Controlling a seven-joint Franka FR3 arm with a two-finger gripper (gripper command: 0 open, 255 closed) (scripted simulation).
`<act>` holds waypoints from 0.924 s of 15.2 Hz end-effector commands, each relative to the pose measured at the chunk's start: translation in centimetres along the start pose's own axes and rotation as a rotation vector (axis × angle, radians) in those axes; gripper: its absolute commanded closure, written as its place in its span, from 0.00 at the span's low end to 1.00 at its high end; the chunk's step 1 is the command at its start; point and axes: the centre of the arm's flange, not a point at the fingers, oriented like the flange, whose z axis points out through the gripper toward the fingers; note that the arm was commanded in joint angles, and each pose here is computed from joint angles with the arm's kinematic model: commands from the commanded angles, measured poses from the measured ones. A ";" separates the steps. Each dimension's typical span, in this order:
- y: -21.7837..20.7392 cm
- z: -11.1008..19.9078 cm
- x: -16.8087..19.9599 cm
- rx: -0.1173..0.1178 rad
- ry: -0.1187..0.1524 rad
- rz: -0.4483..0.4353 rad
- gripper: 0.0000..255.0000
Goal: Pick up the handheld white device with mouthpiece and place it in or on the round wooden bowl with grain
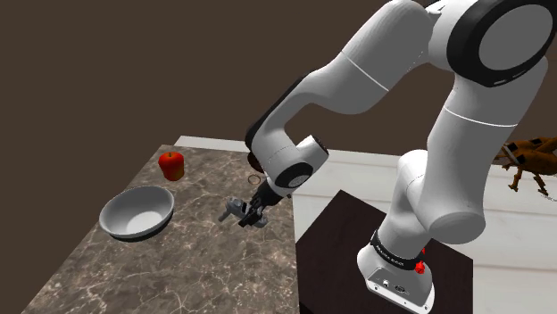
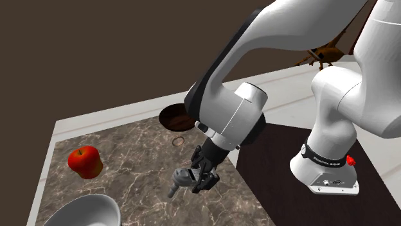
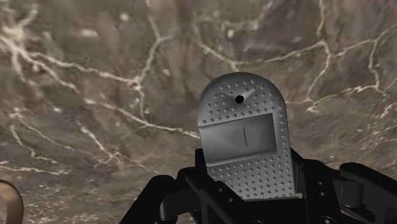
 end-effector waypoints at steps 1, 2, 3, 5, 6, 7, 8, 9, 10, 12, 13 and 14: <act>0.0 0.0 0.0 0.000 0.000 0.000 1.00; -0.1 -0.4 0.3 0.000 0.000 0.000 1.00; -0.1 -0.9 0.6 0.000 0.000 0.000 1.00; -0.3 -1.8 1.1 0.000 0.000 0.000 1.00; -0.4 -2.2 1.4 0.000 0.000 0.000 1.00; -0.4 -2.6 1.7 0.000 0.000 0.000 1.00; -0.5 -3.1 2.0 0.000 0.000 0.000 1.00; -0.6 -3.5 2.3 0.000 0.000 0.000 1.00; -0.7 -4.0 2.6 0.000 0.000 0.000 1.00; -0.8 -4.8 3.1 0.000 0.000 0.000 1.00; -0.9 -5.3 3.4 0.000 0.000 0.000 1.00; -1.0 -5.7 3.7 0.000 0.000 0.000 1.00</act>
